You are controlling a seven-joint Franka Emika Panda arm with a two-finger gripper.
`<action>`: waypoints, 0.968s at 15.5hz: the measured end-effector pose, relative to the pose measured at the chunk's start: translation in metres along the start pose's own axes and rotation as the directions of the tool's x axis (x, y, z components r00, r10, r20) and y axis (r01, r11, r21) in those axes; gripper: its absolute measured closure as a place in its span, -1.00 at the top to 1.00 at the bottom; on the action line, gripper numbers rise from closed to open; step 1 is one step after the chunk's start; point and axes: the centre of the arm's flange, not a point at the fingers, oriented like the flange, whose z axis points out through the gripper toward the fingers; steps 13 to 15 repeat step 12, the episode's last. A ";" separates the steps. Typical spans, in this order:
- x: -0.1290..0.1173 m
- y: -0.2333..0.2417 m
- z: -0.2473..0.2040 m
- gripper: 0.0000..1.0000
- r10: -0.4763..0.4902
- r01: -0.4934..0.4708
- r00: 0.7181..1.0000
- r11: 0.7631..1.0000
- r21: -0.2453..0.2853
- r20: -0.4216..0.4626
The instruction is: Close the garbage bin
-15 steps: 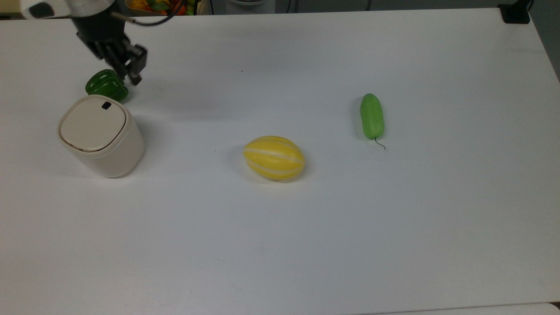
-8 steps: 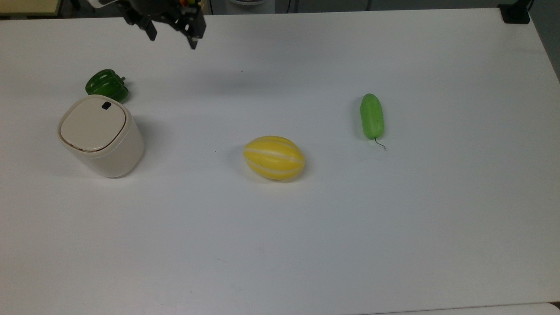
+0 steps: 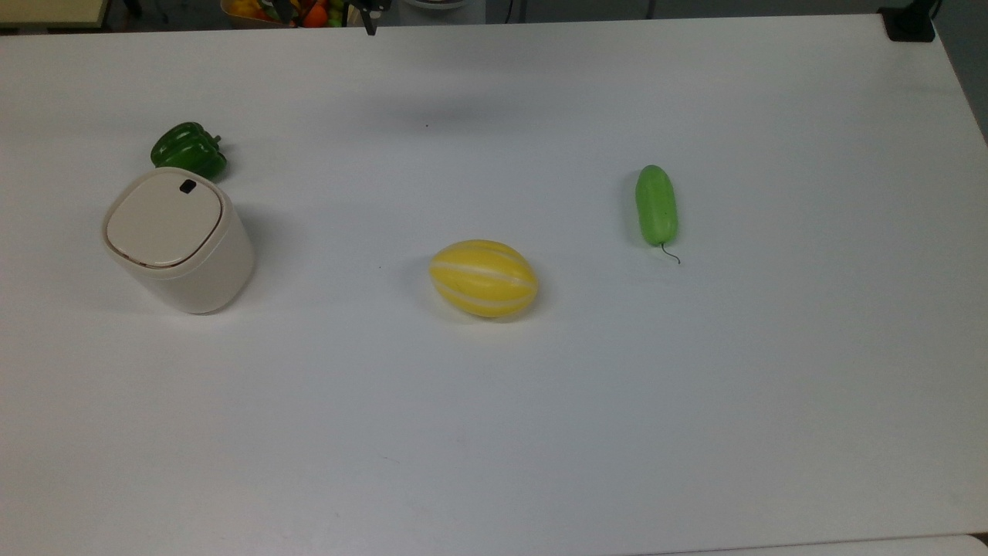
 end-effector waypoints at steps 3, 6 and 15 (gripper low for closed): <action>-0.008 0.000 0.000 1.00 -0.011 0.011 1.000 1.000 0.004 0.002; -0.015 0.003 -0.007 1.00 -0.008 0.008 1.000 1.000 0.007 -0.010; -0.023 0.010 -0.022 1.00 0.005 -0.005 0.999 1.000 0.011 -0.035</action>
